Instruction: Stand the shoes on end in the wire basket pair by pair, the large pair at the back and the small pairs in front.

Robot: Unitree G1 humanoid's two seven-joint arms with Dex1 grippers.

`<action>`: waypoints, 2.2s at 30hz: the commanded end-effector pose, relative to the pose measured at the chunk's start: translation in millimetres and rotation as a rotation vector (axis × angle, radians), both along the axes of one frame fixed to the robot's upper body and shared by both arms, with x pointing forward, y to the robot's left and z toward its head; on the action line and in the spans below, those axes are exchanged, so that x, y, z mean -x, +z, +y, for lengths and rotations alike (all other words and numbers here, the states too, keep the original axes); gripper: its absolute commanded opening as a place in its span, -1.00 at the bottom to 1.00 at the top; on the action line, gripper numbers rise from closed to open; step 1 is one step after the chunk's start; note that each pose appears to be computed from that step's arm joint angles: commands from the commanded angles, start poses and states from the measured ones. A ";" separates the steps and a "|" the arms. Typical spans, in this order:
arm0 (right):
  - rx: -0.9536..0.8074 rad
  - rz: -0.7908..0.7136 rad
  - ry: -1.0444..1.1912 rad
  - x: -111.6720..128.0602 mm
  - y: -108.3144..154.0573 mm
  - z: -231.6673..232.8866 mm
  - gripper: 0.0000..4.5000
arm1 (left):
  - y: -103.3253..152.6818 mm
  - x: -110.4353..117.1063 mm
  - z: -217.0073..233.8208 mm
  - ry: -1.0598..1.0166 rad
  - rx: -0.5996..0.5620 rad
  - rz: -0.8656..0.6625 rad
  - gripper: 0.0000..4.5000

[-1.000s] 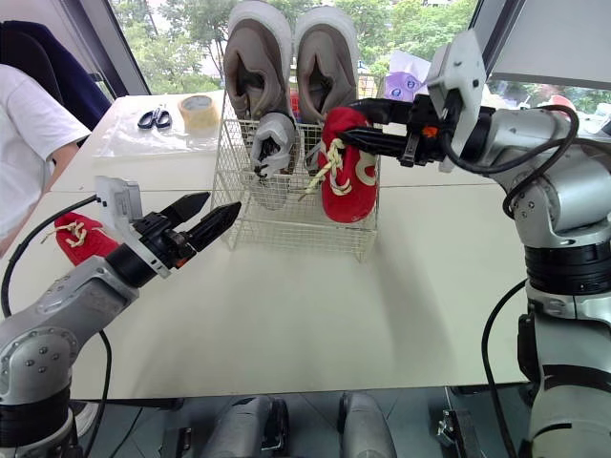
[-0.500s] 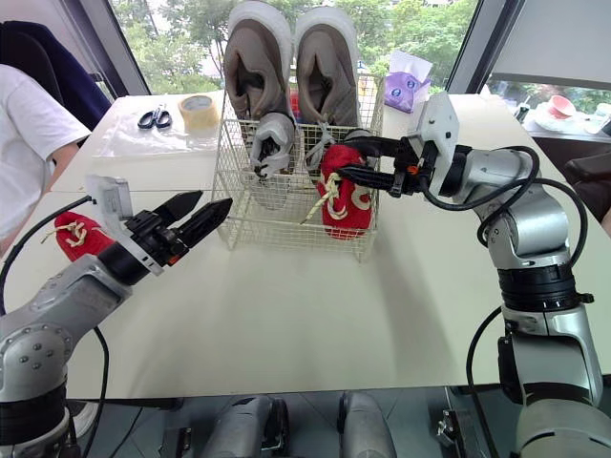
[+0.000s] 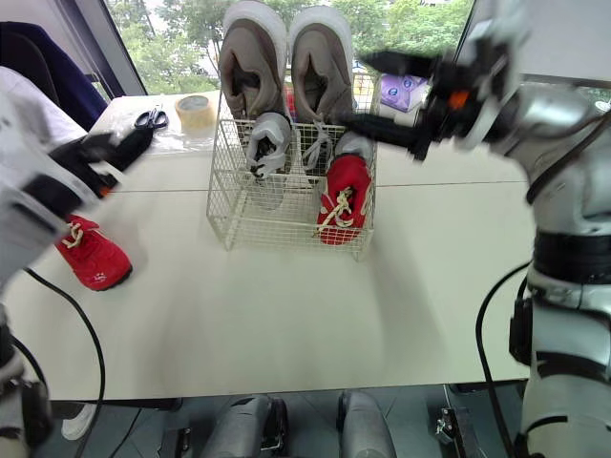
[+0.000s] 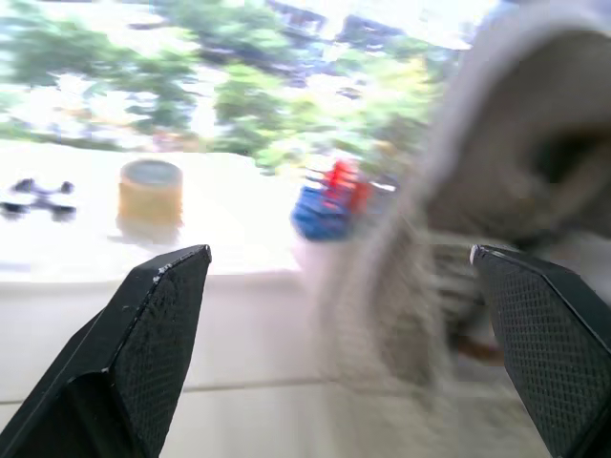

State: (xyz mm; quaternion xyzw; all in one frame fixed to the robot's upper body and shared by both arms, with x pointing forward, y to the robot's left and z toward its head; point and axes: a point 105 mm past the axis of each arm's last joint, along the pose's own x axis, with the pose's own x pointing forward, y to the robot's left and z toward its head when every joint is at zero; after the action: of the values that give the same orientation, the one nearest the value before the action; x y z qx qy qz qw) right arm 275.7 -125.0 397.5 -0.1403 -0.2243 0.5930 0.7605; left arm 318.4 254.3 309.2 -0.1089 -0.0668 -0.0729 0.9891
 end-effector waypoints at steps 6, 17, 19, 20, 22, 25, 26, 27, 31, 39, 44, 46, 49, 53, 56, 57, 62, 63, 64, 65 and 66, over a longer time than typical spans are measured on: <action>0.351 0.063 0.222 19.8 -53.8 40.3 0.98 | -23.3 21.5 114.9 0.616 -0.083 0.337 1.00; 0.607 0.108 0.308 27.0 -100.6 36.5 0.98 | -85.1 38.6 131.8 0.698 0.139 0.583 1.00; 0.608 0.108 0.305 27.2 -102.2 36.7 0.98 | -90.5 35.4 130.4 0.679 0.155 0.600 1.00; 0.608 0.110 0.302 28.2 -103.2 37.0 0.98 | -95.7 32.1 129.7 0.667 0.160 0.621 1.00; 0.607 0.111 0.290 29.3 -104.4 36.9 0.98 | -105.7 26.6 129.5 0.654 0.177 0.661 1.00; 0.598 0.117 0.267 30.7 -103.9 36.9 0.98 | -119.8 20.7 132.5 0.655 0.186 0.729 1.00; 0.594 0.119 0.261 31.5 -103.6 36.9 0.98 | -123.2 19.1 132.9 0.652 0.186 0.749 1.00; 0.589 0.122 0.255 32.1 -103.3 37.1 0.98 | -127.5 17.0 132.6 0.643 0.194 0.771 1.00; 0.575 0.132 0.231 33.8 -102.9 36.7 0.98 | -141.5 9.4 131.0 0.601 0.210 0.837 1.00; 0.542 0.162 0.169 34.2 -103.4 33.1 1.00 | -161.0 9.2 140.3 0.587 0.191 0.950 -0.50; 0.531 0.173 0.139 30.1 -105.6 30.1 1.00 | -149.7 9.2 142.9 0.592 0.199 0.920 -0.97; 0.525 0.175 0.124 26.5 -105.0 28.1 1.00 | -130.6 7.9 147.7 0.620 0.214 0.841 -0.97; 0.483 0.194 0.094 20.5 -98.9 23.9 1.00 | -94.6 6.7 148.8 0.644 0.203 0.712 -0.97; 0.385 0.240 0.035 10.2 -85.7 13.7 1.00 | -3.9 5.7 122.6 0.615 0.116 0.340 -0.97; 0.305 0.278 0.001 5.2 -74.2 5.6 1.00 | 56.7 6.0 76.8 0.454 0.067 0.005 -0.97; 0.288 0.287 -0.004 4.4 -71.9 4.1 1.00 | 71.7 8.0 61.4 0.381 0.077 -0.090 -0.97; 0.225 0.394 0.001 10.3 -69.7 -4.8 1.00 | 101.2 43.7 -37.3 -0.082 0.001 -0.517 -0.97; 0.230 0.404 -0.008 10.1 -71.9 -5.2 1.00 | 96.4 48.1 -50.9 -0.149 0.003 -0.544 -0.97; 0.235 0.411 -0.015 9.8 -73.6 -5.4 1.00 | 89.8 49.6 -63.8 -0.205 0.007 -0.552 -0.97; 0.235 0.415 -0.019 9.3 -73.9 -5.4 1.00 | 81.5 48.4 -74.9 -0.244 -0.014 -0.540 -0.97; 0.234 0.416 -0.021 8.8 -73.5 -5.2 1.00 | 72.7 47.2 -85.8 -0.279 -0.049 -0.525 -0.97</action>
State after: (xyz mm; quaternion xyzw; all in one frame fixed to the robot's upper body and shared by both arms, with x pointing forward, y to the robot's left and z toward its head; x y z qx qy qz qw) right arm 272.8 -129.0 314.3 -0.0920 0.0274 0.6251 0.7746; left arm 285.5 180.2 373.7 -0.0973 -0.2683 -0.2103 0.9351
